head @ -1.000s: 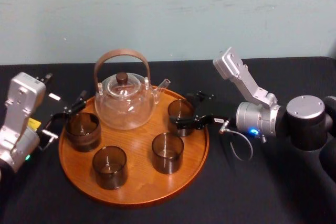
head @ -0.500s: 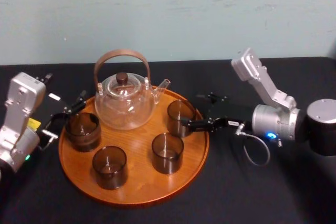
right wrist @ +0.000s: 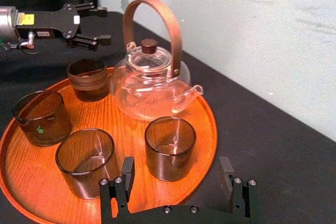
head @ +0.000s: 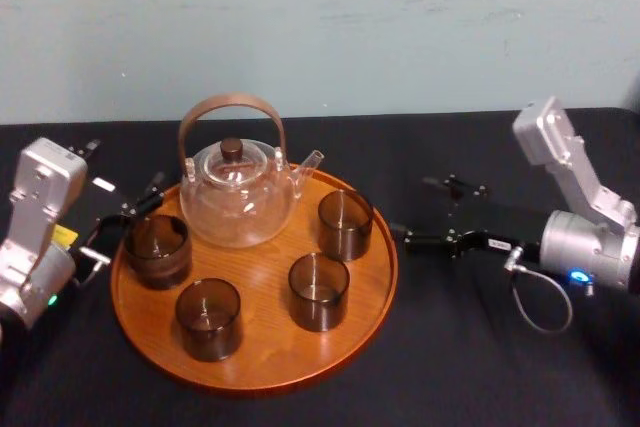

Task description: Pick up the glass from the table and place it on the tray.

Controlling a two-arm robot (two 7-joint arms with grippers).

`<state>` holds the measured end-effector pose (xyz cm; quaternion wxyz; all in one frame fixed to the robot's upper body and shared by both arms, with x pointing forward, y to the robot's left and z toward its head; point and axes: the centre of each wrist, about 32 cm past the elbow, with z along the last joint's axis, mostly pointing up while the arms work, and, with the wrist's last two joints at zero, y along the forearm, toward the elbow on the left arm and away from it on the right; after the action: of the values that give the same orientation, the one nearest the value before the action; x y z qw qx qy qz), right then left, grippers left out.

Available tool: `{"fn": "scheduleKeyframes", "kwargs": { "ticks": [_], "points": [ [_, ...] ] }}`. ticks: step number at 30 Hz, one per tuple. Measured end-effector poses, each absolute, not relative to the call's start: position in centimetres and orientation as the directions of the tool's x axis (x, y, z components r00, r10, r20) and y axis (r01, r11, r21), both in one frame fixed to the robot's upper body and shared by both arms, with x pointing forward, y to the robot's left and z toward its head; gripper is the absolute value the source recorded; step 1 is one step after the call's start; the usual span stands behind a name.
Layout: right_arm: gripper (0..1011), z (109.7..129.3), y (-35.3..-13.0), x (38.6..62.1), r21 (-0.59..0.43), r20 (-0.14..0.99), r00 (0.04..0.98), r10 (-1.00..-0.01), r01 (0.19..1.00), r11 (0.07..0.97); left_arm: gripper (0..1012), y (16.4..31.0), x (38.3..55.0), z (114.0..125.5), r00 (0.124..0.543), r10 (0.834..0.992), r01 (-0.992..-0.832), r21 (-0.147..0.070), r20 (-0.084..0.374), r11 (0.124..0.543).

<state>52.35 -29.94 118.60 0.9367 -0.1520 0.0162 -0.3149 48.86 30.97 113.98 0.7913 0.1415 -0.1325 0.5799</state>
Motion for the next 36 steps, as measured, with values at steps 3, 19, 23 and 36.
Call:
{"fn": "scheduleKeyframes", "kwargs": {
  "ticks": [3, 19, 23, 36],
  "points": [
    [1002, 118.6, -30.6, 51.6, -0.271, 0.080, 0.779, -0.622, 0.617, 0.739, 1001, 31.0, 48.9, 114.0, 0.292, 0.880, -0.955, 0.070, 0.374, 0.287],
    [1002, 116.7, -31.0, 49.1, -0.129, 0.116, 0.552, -0.826, 0.832, 0.539, 1001, 31.0, 48.9, 114.0, 0.292, 0.880, -0.955, 0.070, 0.374, 0.287],
    [1002, 115.9, -30.8, 48.7, -0.113, 0.107, 0.503, -0.858, 0.863, 0.492, 1001, 31.0, 48.9, 114.0, 0.292, 0.880, -0.955, 0.070, 0.374, 0.287],
    [1002, 114.2, -30.7, 48.2, -0.104, 0.097, 0.450, -0.888, 0.892, 0.441, 1002, 31.0, 48.9, 114.0, 0.292, 0.880, -0.955, 0.070, 0.374, 0.287]
  ]
}}
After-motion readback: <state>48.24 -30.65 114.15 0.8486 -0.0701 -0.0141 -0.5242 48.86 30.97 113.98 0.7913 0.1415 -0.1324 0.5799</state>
